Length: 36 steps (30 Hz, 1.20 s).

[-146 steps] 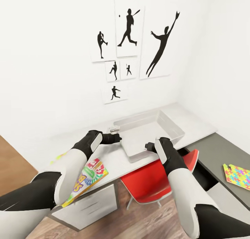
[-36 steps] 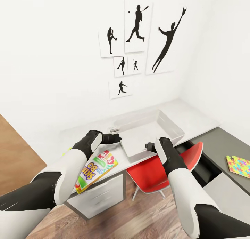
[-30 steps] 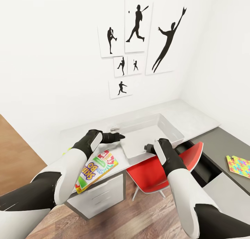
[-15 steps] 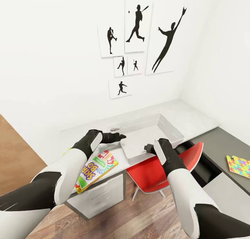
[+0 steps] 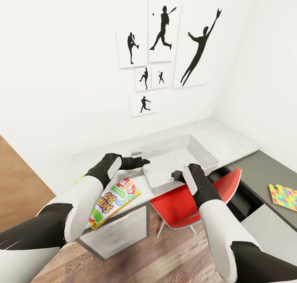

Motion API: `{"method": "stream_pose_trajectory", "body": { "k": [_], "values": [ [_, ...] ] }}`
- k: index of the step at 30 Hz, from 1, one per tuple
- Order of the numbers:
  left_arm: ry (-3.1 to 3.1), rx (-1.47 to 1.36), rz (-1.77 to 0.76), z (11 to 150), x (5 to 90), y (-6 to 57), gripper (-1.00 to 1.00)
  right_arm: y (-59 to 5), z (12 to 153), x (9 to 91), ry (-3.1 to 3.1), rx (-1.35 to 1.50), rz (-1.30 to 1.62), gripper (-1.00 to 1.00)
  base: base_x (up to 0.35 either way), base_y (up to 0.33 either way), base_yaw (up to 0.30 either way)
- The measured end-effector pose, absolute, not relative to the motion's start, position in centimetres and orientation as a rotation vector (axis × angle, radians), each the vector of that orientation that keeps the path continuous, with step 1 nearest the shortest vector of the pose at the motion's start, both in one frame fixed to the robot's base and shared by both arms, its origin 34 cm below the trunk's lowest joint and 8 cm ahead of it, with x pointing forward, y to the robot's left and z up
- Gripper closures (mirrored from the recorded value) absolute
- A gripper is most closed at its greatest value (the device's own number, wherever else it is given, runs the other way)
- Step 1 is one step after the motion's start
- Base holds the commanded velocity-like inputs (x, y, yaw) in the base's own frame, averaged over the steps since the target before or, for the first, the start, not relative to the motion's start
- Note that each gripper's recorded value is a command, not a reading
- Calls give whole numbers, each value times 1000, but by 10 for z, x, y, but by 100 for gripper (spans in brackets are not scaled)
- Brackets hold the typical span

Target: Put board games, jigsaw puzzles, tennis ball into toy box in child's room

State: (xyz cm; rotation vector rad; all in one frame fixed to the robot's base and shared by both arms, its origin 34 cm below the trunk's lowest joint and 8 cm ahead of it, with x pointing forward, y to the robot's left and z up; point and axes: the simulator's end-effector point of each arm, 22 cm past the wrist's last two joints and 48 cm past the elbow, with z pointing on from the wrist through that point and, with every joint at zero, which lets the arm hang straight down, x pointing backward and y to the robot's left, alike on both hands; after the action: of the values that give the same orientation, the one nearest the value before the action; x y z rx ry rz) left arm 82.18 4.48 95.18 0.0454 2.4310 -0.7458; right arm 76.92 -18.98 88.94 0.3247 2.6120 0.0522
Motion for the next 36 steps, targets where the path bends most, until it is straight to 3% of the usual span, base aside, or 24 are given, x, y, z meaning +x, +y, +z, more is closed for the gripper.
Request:
{"method": "stream_pose_trajectory", "body": {
  "k": [36],
  "values": [
    [2380, 67, -739, 991, 823, 44, -100, -190, 925, 774, 2562, 319, 59, -100, 0, 0, 0]
  ]
}}
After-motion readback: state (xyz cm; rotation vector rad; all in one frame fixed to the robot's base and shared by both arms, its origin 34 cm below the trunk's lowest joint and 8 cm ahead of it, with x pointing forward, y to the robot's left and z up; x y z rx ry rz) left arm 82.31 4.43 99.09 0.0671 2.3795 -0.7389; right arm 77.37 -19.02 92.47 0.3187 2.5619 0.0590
